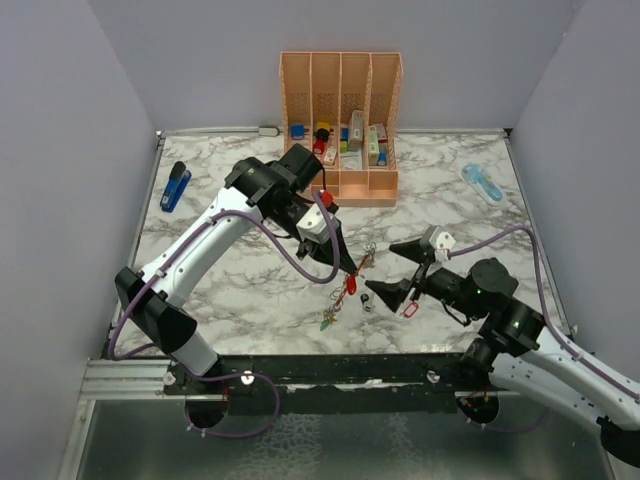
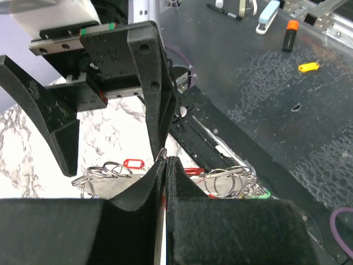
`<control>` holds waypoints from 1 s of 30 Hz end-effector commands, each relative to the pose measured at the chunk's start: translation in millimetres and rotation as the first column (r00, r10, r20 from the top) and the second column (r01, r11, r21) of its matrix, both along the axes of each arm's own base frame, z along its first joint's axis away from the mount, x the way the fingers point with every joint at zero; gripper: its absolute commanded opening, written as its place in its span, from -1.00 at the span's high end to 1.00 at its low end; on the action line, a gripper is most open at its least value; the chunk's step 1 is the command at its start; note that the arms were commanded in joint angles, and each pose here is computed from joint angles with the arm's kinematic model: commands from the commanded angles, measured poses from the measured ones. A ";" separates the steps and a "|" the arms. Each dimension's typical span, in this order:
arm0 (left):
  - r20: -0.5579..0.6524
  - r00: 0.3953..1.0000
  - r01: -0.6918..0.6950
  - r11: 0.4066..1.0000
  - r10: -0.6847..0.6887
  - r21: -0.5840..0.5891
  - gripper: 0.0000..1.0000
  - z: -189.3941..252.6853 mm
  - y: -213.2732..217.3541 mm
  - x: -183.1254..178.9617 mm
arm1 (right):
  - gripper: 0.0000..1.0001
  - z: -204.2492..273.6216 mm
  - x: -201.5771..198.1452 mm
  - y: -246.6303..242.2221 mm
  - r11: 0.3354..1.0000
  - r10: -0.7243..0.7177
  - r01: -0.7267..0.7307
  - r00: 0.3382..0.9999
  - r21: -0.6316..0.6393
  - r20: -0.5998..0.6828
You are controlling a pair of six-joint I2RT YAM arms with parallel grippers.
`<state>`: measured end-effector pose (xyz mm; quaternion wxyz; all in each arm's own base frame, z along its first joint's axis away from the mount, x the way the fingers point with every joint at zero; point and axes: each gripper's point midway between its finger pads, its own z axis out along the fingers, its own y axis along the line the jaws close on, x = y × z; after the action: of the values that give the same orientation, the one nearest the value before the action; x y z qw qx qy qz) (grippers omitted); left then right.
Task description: Put the keys on the keyring
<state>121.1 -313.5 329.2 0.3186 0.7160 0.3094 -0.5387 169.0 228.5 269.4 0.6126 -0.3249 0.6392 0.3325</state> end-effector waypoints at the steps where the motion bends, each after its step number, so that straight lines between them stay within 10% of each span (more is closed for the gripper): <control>1: -0.093 0.995 0.038 0.995 -0.047 -0.095 1.00 21.7 -5.4 -9.0 | -0.99 17.6 -4.7 5.2 0.997 0.050 -0.056 0.992 0.045 0.119; 15: 0.191 0.972 -0.149 0.988 0.138 0.043 1.00 -12.1 -16.9 75.1 | -0.99 -27.1 52.3 2.6 0.971 -0.208 0.203 0.978 -0.123 -0.026; 20: 0.092 0.947 -0.310 0.950 0.308 0.017 1.00 18.0 -6.7 108.0 | -0.99 -28.0 57.0 1.4 0.963 -0.244 0.232 0.966 -0.135 -0.080; 30: -0.233 0.969 -0.124 0.973 0.077 -0.194 1.00 33.6 23.0 56.9 | -1.00 14.3 46.2 -5.1 0.979 -0.200 0.199 0.979 -0.040 -0.028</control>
<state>211.2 -302.4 330.2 0.3791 0.6404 0.4085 -0.5286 219.9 227.1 263.2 0.6127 -0.2703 0.6994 0.2499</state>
